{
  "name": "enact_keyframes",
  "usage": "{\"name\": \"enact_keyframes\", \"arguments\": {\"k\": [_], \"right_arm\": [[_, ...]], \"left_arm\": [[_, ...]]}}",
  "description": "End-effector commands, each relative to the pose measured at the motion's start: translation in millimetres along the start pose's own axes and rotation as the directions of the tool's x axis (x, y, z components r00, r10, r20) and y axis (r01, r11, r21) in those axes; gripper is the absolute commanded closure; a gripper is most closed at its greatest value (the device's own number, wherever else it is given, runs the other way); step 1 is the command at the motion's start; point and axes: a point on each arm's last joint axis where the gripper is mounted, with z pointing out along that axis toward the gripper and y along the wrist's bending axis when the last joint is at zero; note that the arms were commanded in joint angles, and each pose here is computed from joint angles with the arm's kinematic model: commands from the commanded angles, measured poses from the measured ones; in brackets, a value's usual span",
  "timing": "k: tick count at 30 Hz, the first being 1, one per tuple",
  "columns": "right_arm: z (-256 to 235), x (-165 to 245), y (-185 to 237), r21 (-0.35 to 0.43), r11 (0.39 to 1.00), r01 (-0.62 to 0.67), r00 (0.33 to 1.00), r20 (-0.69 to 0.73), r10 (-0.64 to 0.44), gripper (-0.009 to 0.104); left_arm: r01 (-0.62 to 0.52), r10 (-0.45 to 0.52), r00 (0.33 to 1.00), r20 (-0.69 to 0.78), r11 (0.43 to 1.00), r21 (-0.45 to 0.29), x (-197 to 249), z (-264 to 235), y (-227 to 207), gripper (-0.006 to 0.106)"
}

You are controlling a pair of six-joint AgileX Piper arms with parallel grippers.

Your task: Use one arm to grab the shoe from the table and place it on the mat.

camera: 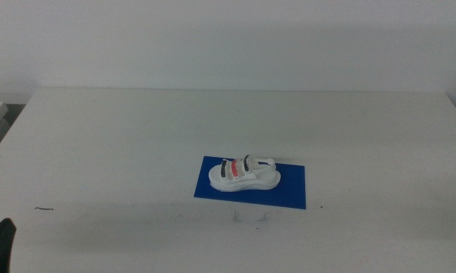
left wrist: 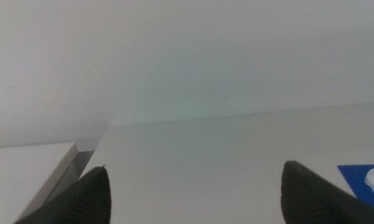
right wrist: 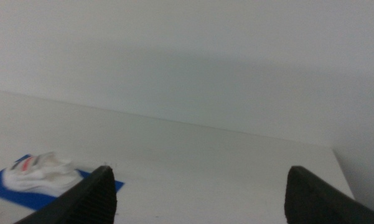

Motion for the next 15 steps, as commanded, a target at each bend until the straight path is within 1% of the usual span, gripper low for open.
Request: {"name": "enact_keyframes", "arguments": {"k": [1,2,4,6,12,15], "right_arm": [[3,8,-1,0.042,0.999,-0.013,1.0,0.018,0.013,0.003],[4,11,-1,0.049,0.998,-0.034,0.999,0.025,0.033,0.003],[7,16,0,0.054,0.99,-0.131,0.99,0.055,0.128,0.003],[7,21,0,0.063,0.984,-0.169,0.985,0.037,0.167,0.003],[12,43,2,0.067,0.98,-0.187,0.982,-0.025,0.189,0.003],[13,58,3,0.084,0.977,-0.197,0.977,-0.071,0.203,0.003]], "left_arm": [[0.007,-0.007,1.0,0.005,1.0,0.001,0,0,0,0.007],[0.007,-0.007,1.0,0.005,1.0,0.001,0,0,0,0.007],[0.007,-0.007,1.0,0.005,1.0,0.001,0,0,0,0.007],[0.007,-0.007,1.0,0.005,1.0,0.001,0,0,0,0.007],[0.007,-0.007,1.0,0.005,1.0,0.001,0,0,0,0.007],[0.007,-0.007,1.0,0.005,1.0,0.001,0,0,0,0.007]]}}
